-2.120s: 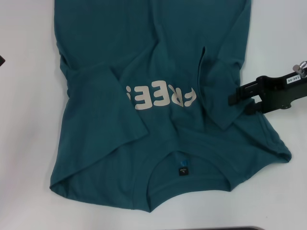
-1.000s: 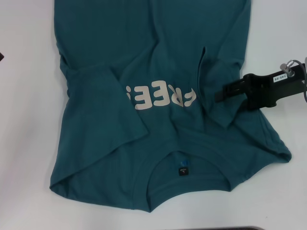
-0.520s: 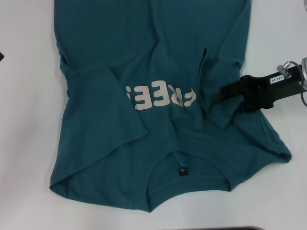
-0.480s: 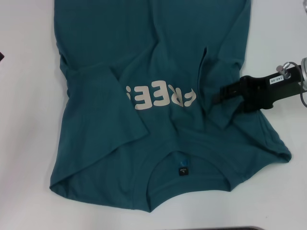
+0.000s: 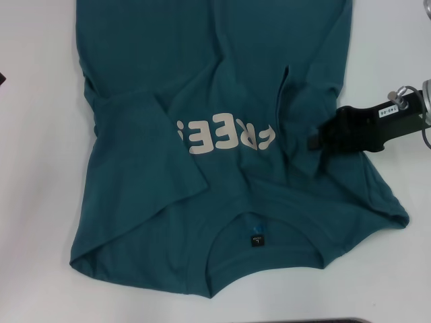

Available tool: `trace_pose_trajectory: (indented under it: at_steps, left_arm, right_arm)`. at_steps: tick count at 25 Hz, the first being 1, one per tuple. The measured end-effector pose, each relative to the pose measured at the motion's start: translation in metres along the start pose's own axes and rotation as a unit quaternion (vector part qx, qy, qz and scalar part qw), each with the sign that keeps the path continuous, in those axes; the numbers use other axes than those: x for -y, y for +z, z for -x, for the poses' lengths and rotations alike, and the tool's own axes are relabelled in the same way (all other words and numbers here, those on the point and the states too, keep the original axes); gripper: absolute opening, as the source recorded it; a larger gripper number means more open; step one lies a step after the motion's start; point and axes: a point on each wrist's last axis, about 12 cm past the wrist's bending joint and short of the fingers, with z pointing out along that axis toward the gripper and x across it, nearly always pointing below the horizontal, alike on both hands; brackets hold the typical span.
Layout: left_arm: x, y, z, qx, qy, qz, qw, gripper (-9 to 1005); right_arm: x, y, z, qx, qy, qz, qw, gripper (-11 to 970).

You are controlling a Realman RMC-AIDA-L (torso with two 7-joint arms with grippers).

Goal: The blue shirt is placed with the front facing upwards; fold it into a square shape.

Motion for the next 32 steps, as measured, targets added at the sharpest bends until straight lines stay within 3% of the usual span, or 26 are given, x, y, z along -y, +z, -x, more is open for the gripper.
trace_pose_trajectory:
  at_steps: [13, 21, 32]
  left_arm:
    - [0.0, -0.002, 0.001, 0.006, -0.001, 0.002, 1.0, 721]
    - [-0.007, -0.011, 0.009, 0.024, -0.006, 0.032, 0.999, 720]
    - [-0.016, -0.03, 0.018, 0.072, -0.036, 0.097, 0.992, 721]
  right_arm:
    - [0.003, -0.002, -0.003, -0.004, 0.005, 0.002, 1.0, 6]
    - [-0.005, -0.005, -0.006, -0.012, 0.002, 0.052, 0.999, 7]
    - [-0.006, 0.015, -0.013, -0.027, 0.003, 0.075, 0.997, 8]
